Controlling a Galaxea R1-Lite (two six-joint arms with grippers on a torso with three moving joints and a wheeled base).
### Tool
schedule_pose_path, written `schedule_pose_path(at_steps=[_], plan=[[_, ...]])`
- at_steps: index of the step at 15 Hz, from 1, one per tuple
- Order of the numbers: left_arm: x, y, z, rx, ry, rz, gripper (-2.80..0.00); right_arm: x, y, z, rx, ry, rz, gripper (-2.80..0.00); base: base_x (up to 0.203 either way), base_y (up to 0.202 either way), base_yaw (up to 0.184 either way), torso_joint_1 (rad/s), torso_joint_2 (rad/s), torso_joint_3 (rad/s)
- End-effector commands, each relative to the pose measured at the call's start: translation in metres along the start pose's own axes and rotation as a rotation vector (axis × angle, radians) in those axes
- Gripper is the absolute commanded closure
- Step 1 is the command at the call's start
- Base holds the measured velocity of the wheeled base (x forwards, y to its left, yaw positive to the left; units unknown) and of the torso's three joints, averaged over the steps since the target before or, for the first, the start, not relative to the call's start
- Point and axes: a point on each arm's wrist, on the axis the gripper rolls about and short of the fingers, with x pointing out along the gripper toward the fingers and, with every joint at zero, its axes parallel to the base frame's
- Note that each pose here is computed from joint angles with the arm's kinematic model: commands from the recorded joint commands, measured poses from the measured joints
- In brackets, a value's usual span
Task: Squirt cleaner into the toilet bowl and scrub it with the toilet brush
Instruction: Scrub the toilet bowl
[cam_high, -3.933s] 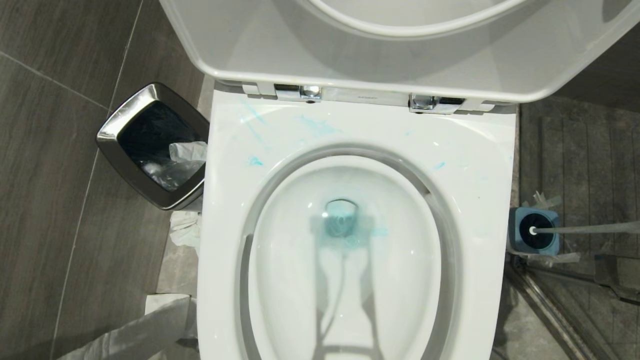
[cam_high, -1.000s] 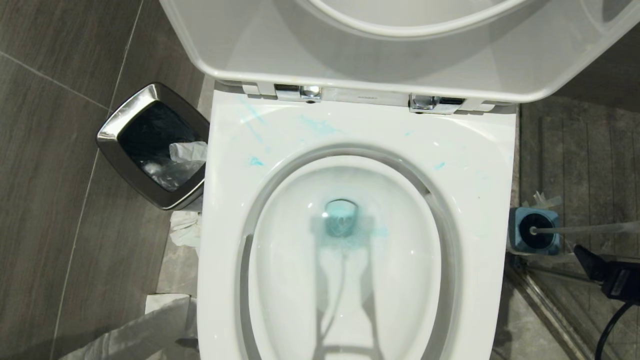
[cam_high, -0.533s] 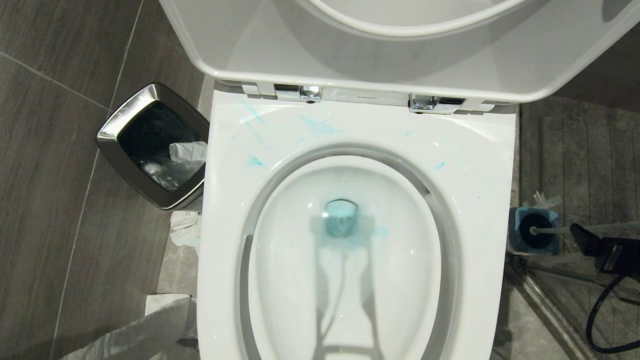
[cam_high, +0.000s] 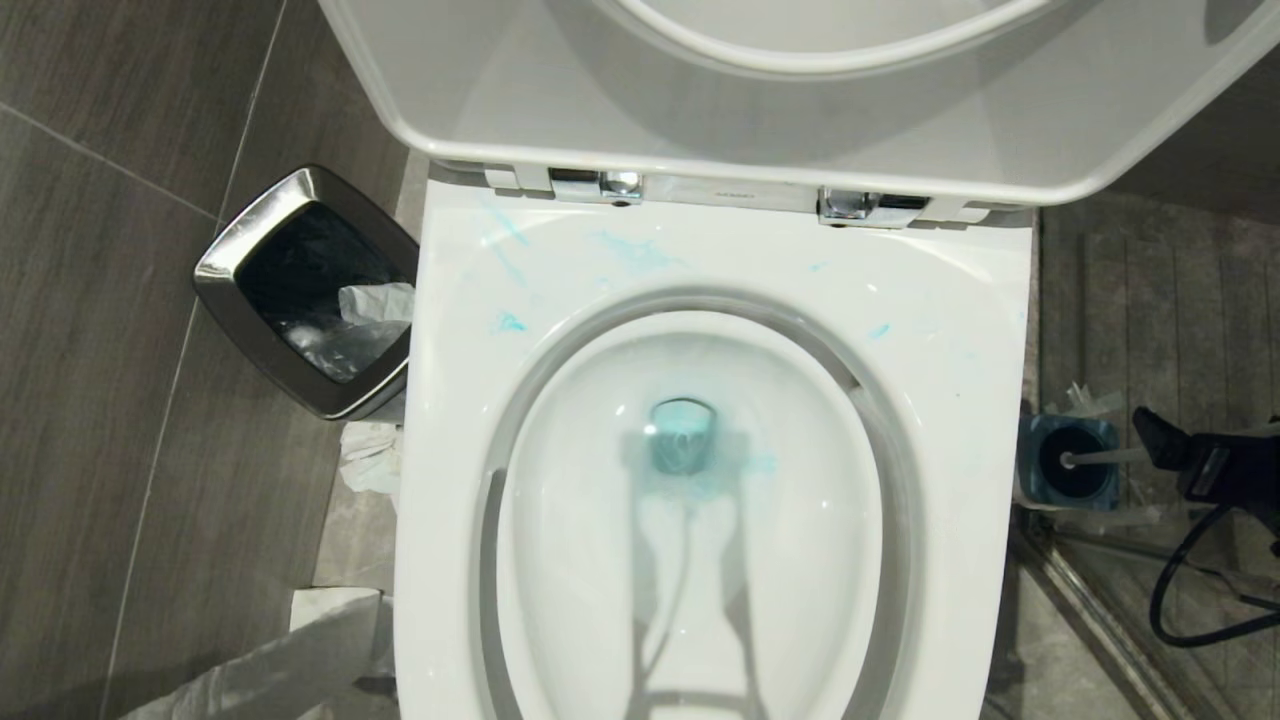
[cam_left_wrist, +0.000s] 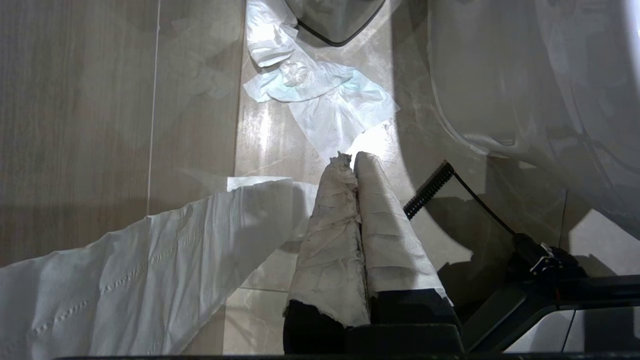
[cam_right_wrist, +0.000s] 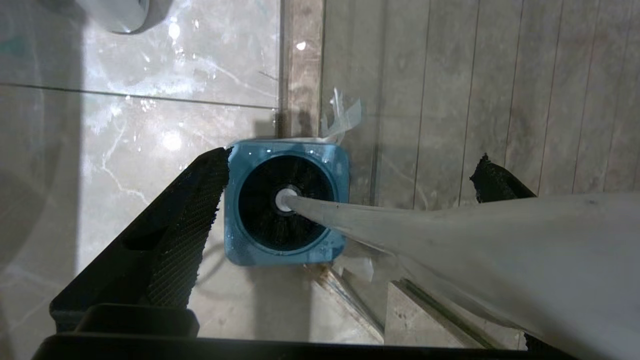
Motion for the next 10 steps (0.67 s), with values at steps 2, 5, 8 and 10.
schedule_pose_path(at_steps=[2, 5, 8, 10], plan=[[0.000, 0.000, 0.000, 0.000, 0.003, 0.000, 0.00, 0.003, 0.001, 0.001, 0.001, -0.009, 0.000, 0.00, 0.000, 0.000, 0.000, 0.000, 0.00, 0.000], [0.000, 0.000, 0.000, 0.000, 0.003, 0.000, 0.00, 0.002, 0.000, 0.005, -0.027, -0.055, 0.000, 0.00, 0.000, 0.000, 0.000, 0.000, 0.00, 0.000], [0.000, 0.000, 0.000, 0.000, 0.003, 0.000, 0.00, -0.001, 0.000, 0.012, -0.044, -0.125, 0.011, 0.00, 0.000, 0.000, 0.000, 0.000, 0.00, 0.000], [0.000, 0.000, 0.000, 0.000, 0.003, 0.000, 0.00, -0.004, 0.000, 0.015, -0.044, -0.152, 0.034, 0.00, 0.000, 0.000, 0.000, 0.000, 0.00, 0.000]])
